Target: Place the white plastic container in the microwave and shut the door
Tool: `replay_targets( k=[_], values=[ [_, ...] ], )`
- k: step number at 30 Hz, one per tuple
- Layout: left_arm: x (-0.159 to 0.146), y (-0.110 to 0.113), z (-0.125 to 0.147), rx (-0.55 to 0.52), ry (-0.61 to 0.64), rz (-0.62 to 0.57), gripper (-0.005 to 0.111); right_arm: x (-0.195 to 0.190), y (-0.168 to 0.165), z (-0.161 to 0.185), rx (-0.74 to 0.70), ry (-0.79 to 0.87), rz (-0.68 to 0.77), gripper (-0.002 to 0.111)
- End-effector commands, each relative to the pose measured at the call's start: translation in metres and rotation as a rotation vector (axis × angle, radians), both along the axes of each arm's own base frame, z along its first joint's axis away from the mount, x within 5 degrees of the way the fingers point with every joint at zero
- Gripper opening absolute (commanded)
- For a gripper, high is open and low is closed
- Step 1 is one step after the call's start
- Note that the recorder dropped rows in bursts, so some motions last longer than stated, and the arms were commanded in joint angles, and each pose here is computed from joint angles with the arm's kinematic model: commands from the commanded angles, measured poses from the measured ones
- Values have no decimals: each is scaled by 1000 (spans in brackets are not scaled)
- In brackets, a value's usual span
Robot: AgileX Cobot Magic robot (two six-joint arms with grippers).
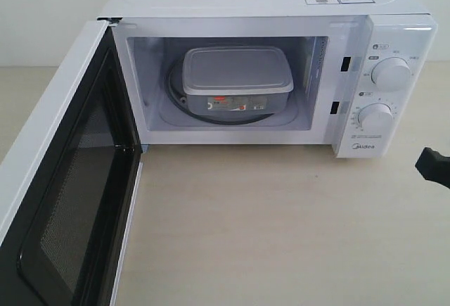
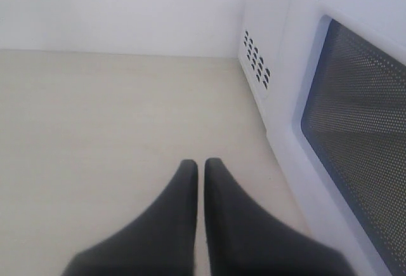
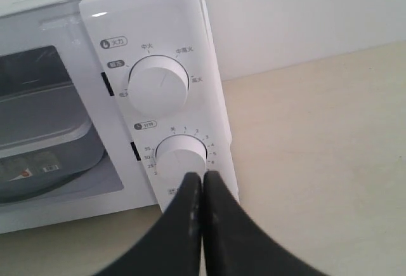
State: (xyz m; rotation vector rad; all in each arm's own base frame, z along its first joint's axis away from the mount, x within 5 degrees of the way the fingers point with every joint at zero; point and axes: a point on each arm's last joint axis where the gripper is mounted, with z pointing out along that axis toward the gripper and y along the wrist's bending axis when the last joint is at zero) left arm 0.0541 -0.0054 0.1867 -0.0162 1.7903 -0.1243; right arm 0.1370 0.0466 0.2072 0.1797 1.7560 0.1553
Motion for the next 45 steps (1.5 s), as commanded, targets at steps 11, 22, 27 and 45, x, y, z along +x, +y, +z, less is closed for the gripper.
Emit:
replay_targets(
  k=[11, 22, 27, 45],
  values=[
    [1, 3, 3, 152, -51, 1, 4, 0, -1, 1, 1, -8, -5, 0],
    [-5, 3, 56, 24, -587, 39, 4, 0, -4, 5, -13, -55, -34, 0],
    [-25, 3, 120, 34, -694, 35, 4, 0, -4, 5, -13, -57, -35, 0],
    [-19, 5, 155, 186, -472, 51, 4, 0, -2, 4, -45, -39, -12, 0]
  ],
)
